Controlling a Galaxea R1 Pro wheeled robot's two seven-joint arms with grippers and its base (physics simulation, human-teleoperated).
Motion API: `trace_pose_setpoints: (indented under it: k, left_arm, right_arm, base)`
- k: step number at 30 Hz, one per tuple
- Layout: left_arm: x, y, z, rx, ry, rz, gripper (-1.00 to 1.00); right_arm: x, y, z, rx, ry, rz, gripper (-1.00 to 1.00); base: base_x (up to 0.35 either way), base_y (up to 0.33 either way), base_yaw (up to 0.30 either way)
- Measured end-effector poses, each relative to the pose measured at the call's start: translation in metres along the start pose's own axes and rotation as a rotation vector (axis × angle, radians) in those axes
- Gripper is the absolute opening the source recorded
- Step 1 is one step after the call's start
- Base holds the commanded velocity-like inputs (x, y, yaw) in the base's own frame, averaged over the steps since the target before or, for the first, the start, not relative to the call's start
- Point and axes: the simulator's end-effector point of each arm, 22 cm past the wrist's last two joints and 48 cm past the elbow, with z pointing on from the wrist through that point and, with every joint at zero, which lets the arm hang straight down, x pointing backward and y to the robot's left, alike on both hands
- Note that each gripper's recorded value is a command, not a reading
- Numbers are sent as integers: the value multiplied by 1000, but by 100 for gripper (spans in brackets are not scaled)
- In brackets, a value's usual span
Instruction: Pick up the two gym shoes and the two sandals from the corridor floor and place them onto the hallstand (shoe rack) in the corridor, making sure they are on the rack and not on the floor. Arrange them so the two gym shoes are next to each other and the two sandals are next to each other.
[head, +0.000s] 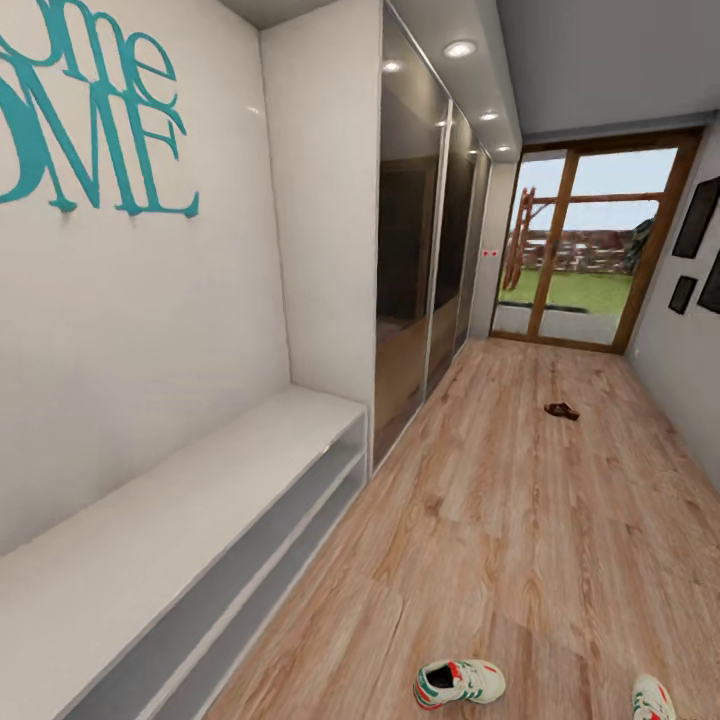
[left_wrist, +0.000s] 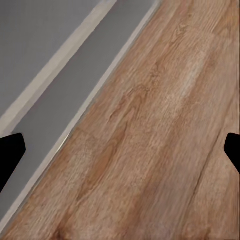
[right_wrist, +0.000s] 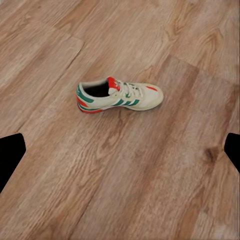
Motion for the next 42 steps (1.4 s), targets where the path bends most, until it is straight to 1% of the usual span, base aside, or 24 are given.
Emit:
trace_pose_setpoints:
  k: [27,42]
  left_arm:
    - [0,0,0,0,0,0,100]
    - [0,0,0,-1,0,-1,100]
  right_arm:
    - [0,0,0,0,1,-1,100]
    - [0,0,0,0,1,0,100]
  base:
    - [244,-192,-268]
    - [248,-157,-268]
